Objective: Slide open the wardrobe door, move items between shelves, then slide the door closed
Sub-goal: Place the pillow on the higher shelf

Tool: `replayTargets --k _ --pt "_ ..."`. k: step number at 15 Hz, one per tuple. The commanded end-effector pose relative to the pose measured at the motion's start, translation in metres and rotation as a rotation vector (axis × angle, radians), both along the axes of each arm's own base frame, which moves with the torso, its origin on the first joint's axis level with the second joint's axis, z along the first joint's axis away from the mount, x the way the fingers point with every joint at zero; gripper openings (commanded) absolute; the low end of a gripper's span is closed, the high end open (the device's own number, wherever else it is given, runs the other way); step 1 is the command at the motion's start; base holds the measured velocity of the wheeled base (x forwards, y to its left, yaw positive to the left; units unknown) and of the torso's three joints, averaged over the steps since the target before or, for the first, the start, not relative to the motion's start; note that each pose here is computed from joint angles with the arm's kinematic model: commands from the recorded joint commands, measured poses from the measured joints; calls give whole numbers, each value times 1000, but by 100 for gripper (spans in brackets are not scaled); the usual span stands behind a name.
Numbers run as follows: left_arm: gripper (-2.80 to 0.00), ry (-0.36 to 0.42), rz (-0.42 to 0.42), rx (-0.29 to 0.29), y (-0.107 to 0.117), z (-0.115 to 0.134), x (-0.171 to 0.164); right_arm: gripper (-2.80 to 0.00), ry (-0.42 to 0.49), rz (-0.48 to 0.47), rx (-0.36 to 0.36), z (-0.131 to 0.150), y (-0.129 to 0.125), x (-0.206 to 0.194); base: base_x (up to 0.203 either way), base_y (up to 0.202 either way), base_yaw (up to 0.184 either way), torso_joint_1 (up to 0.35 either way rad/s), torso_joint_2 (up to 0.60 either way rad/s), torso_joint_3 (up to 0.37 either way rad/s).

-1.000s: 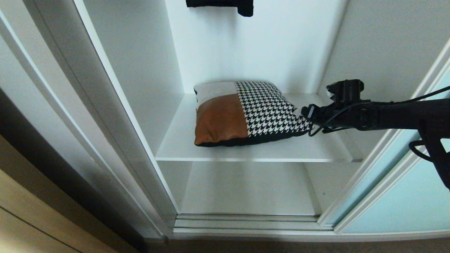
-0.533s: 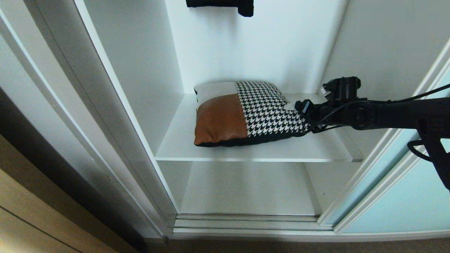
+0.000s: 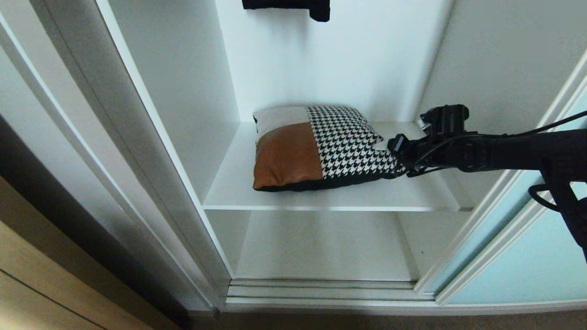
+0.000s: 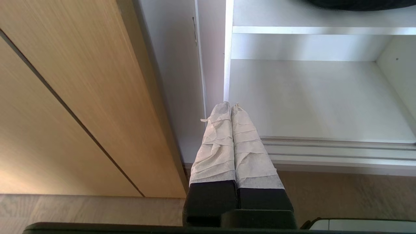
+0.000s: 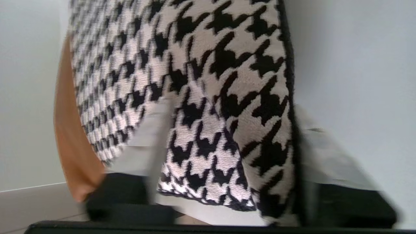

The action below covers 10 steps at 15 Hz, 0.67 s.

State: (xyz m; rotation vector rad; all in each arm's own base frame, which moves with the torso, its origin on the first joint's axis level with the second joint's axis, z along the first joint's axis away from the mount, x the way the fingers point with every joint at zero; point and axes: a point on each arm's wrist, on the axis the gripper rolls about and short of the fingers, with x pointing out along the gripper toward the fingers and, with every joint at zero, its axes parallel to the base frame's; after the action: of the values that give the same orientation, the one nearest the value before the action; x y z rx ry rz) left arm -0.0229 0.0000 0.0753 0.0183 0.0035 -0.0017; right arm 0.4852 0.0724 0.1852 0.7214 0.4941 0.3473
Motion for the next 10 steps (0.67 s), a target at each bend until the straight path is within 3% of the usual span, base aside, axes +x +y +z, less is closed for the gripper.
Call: replayTargets --k 1,4,6,10 --pt "-280 1 2 0 0 0 0 -280 -26 14 8 10 5 -4 0 0 0 0 0 0" --pt "-280 1 1 0 0 0 0 -280 -25 38 8 13 16 -7 0 0 0 0 0 0" --pt "-280 1 0 0 0 0 0 -280 -1 34 6 6 17 -6 0 0 0 0 0 0" --pt "-280 1 2 0 0 0 0 -280 43 23 1 17 7 -30 0 0 0 0 0 0"
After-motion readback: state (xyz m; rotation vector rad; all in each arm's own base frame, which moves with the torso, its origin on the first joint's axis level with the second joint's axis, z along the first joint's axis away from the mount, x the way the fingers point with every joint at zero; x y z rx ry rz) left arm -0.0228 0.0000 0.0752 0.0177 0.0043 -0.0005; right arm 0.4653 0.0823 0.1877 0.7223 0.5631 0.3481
